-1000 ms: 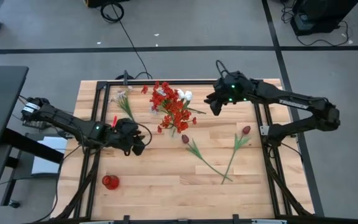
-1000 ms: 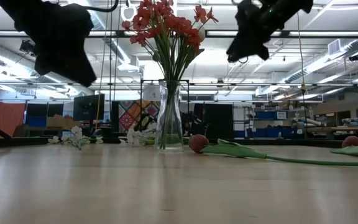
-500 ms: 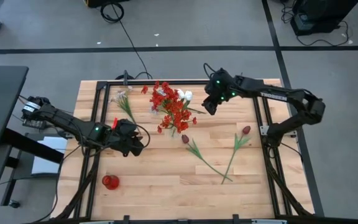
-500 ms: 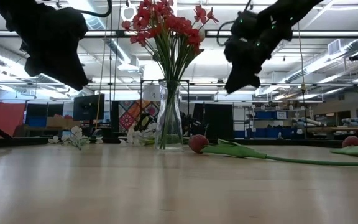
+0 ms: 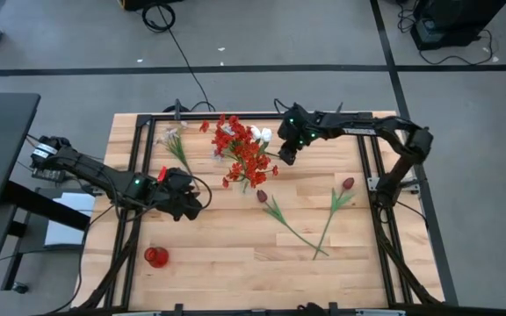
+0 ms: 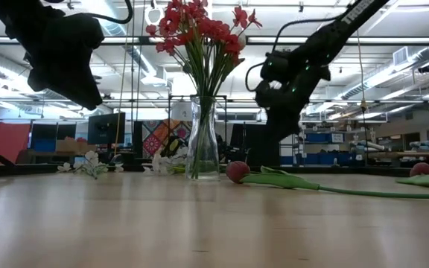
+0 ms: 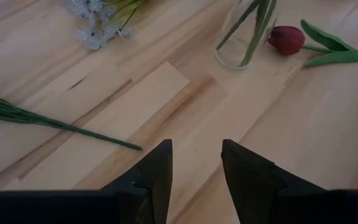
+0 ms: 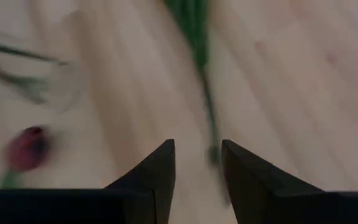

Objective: Sort flowers into vase by color
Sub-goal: Put the right white flowers into the red vase

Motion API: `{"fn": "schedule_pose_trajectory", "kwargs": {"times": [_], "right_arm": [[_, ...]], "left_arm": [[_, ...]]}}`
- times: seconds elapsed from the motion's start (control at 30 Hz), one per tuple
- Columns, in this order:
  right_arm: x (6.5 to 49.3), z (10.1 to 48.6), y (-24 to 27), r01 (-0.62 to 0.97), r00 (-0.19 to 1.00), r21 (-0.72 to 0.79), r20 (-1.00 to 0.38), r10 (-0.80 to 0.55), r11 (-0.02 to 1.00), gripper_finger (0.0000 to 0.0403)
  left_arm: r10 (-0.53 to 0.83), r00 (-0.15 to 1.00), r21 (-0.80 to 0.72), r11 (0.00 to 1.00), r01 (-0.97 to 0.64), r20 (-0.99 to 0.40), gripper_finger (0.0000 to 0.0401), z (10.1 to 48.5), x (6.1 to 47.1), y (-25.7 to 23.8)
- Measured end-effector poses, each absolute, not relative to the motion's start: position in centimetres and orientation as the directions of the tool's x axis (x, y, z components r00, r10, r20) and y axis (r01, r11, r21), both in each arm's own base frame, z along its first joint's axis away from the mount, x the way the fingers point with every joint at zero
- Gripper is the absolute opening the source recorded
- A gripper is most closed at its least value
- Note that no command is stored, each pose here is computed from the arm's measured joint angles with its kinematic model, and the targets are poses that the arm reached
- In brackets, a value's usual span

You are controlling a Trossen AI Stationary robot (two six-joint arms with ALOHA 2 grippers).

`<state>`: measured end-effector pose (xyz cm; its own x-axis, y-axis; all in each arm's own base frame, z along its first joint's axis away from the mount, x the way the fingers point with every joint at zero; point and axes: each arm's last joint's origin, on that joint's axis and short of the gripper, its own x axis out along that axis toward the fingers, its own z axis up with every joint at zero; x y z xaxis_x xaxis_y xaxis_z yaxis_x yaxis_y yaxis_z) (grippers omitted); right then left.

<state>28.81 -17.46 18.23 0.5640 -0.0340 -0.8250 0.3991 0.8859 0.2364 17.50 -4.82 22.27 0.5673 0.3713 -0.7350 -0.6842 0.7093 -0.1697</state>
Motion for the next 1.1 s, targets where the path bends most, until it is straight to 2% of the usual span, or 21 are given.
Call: {"fn": "schedule_pose_trajectory", "kwargs": {"times": [0.23,0.37,0.57,0.67,0.83,1.1], "right_arm": [[30.9,15.0,-18.7,0.375,0.604,0.189,-0.792,-0.084,0.907,0.0159],[31.1,13.5,-18.8,0.366,0.58,0.191,-0.812,-0.063,0.911,0.0156],[31.1,12.1,-18.9,0.344,0.546,0.185,-0.837,-0.036,0.921,0.0142],[31.1,12.1,-18.9,0.349,0.536,0.167,-0.843,-0.05,0.922,0.0116],[31.0,12.1,-18.9,0.357,0.533,0.172,-0.845,-0.049,0.918,0.0023],[30.4,13.1,-19.5,0.476,0.563,0.271,-0.825,-0.053,0.836,0.0009]], "left_arm": [[0.363,0.562,-0.198,0.684,-0.702,-0.743,0.0144,22.2,17.5,-4.8],[0.344,0.561,-0.25,0.638,-0.728,-0.753,0.0144,22.2,17.4,-4.9],[0.344,0.561,-0.255,0.633,-0.731,-0.753,0.0144,22.2,17.4,-4.9],[0.343,0.561,-0.258,0.631,-0.732,-0.753,0.0144,22.2,17.5,-4.9],[0.347,0.56,-0.261,0.622,-0.738,-0.753,0.0144,22.2,17.5,-4.8],[0.369,0.55,-0.296,0.556,-0.777,-0.749,0.0144,22.2,17.8,-4.0]]}}
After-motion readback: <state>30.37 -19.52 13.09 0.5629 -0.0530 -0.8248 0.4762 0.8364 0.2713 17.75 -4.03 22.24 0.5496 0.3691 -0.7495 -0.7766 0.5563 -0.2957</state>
